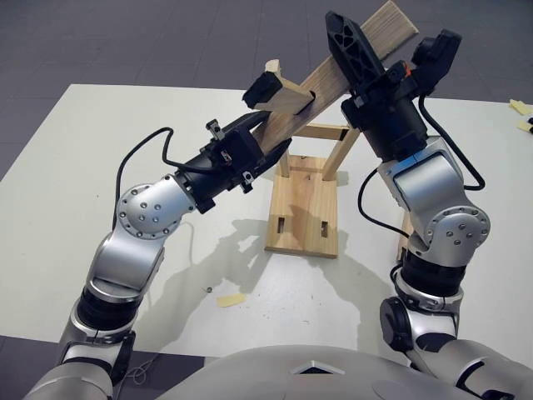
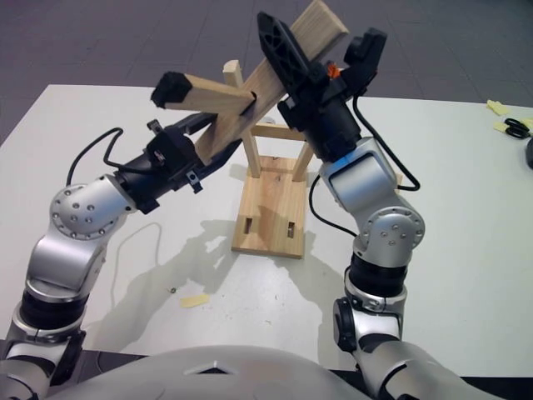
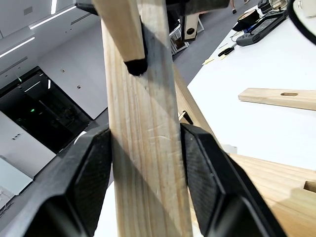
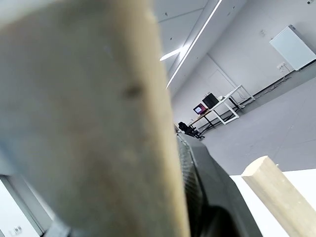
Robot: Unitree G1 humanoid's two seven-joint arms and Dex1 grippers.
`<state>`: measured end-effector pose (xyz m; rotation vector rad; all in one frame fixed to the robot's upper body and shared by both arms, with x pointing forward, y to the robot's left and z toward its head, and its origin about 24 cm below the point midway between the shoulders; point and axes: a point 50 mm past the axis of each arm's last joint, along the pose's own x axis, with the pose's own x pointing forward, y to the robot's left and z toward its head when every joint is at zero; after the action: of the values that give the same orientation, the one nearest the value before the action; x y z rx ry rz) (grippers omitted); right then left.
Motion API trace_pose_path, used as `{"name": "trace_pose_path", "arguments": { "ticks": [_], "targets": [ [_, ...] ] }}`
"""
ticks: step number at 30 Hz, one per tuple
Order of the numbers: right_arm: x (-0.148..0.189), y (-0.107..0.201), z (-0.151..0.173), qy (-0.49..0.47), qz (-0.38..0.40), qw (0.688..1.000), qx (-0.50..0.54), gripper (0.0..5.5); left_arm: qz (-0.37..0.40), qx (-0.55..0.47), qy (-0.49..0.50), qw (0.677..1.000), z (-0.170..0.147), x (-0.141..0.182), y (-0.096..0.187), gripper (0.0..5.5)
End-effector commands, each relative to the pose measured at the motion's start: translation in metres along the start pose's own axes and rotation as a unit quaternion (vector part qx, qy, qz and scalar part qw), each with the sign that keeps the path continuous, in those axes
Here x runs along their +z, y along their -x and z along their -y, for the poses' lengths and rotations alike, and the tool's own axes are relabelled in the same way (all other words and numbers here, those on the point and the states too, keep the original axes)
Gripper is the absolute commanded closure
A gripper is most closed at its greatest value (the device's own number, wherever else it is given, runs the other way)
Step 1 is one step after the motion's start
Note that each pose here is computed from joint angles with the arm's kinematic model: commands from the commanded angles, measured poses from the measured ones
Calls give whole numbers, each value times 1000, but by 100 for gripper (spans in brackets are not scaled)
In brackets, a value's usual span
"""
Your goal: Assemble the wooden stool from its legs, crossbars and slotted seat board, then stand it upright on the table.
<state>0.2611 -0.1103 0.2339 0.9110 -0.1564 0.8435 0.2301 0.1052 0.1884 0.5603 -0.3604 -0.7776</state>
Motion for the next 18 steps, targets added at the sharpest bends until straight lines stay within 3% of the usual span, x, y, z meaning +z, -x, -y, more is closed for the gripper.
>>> {"name": "trace_pose_path", "arguments": {
  "ticks": [1, 3, 4, 8, 14, 18],
  "targets": [
    [4, -7, 0, 17, -23, 999, 17, 426, 1, 17, -14, 1000, 6, 2, -1, 341],
    [7, -7, 4, 30, -26, 999, 11, 430, -3, 16, -13, 1000, 9, 1, -1, 341],
    [8, -6, 6, 36, -28, 999, 8, 430, -6, 16, -11, 1000, 10, 1, -1, 305],
    [16, -1, 16, 72, -15, 997, -27, 448, -16, 15, 31, 999, 13, 0, 3, 245],
    [31, 9, 32, 108, 20, 990, -85, 448, -37, -96, 159, 982, 27, 6, 24, 155],
    [45, 35, 49, 108, 19, 985, -135, 448, -27, -80, 238, 968, 4, 13, 46, 84]
  ]
}}
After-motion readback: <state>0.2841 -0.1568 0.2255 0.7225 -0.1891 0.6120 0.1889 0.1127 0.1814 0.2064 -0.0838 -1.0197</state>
